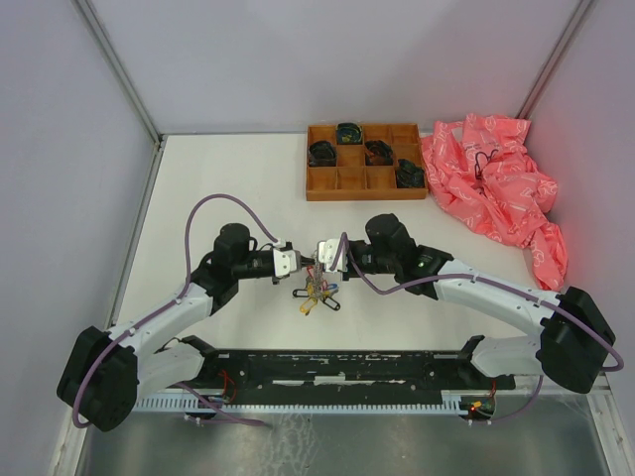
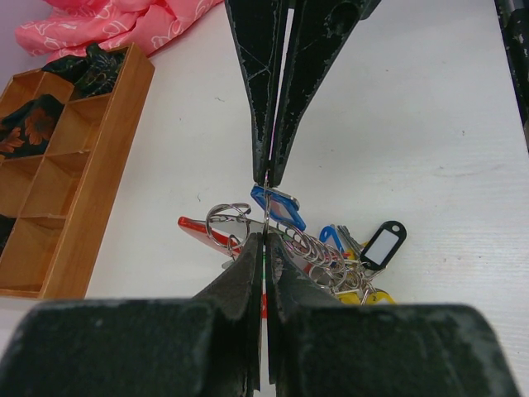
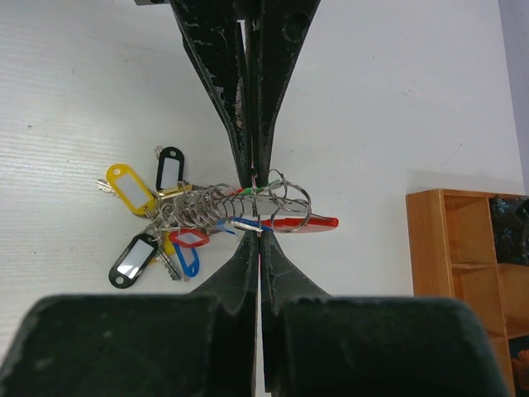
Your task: Put the keys on the keyring
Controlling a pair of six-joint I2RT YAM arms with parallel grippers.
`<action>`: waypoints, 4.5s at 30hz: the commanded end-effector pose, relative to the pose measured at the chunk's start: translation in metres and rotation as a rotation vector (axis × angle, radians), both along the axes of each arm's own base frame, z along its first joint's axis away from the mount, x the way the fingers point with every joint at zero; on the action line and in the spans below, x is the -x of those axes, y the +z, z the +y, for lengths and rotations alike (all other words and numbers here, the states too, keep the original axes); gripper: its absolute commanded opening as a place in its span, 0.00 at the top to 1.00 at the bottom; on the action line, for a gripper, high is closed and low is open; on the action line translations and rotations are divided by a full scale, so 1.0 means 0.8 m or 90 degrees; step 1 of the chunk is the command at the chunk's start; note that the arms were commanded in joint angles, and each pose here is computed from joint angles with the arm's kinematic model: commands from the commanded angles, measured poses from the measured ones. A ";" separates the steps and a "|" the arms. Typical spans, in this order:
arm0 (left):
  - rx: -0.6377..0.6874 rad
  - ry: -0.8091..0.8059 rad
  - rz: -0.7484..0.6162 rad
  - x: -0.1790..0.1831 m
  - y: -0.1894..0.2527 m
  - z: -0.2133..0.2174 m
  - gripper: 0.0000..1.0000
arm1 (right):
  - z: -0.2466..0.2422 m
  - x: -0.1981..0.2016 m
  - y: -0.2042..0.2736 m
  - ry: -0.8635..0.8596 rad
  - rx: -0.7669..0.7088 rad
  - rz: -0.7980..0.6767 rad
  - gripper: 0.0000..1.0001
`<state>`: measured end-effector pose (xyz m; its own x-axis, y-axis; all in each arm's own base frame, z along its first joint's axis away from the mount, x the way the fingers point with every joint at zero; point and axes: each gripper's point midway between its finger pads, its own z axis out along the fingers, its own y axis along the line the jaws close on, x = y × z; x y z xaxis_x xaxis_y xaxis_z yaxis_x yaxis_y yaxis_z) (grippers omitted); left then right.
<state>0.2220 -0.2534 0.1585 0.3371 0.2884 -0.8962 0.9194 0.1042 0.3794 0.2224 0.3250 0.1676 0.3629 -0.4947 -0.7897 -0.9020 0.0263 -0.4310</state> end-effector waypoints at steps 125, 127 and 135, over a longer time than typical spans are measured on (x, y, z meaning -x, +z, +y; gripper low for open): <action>0.018 -0.029 -0.056 0.002 0.026 -0.005 0.97 | 0.009 -0.004 0.021 -0.023 -0.018 -0.029 0.99; 0.018 -0.027 -0.055 0.001 0.026 -0.004 0.97 | 0.007 -0.004 0.019 -0.026 -0.012 -0.027 0.99; 0.019 -0.030 -0.055 0.002 0.027 -0.005 0.97 | 0.008 -0.003 0.023 -0.024 -0.018 -0.032 0.99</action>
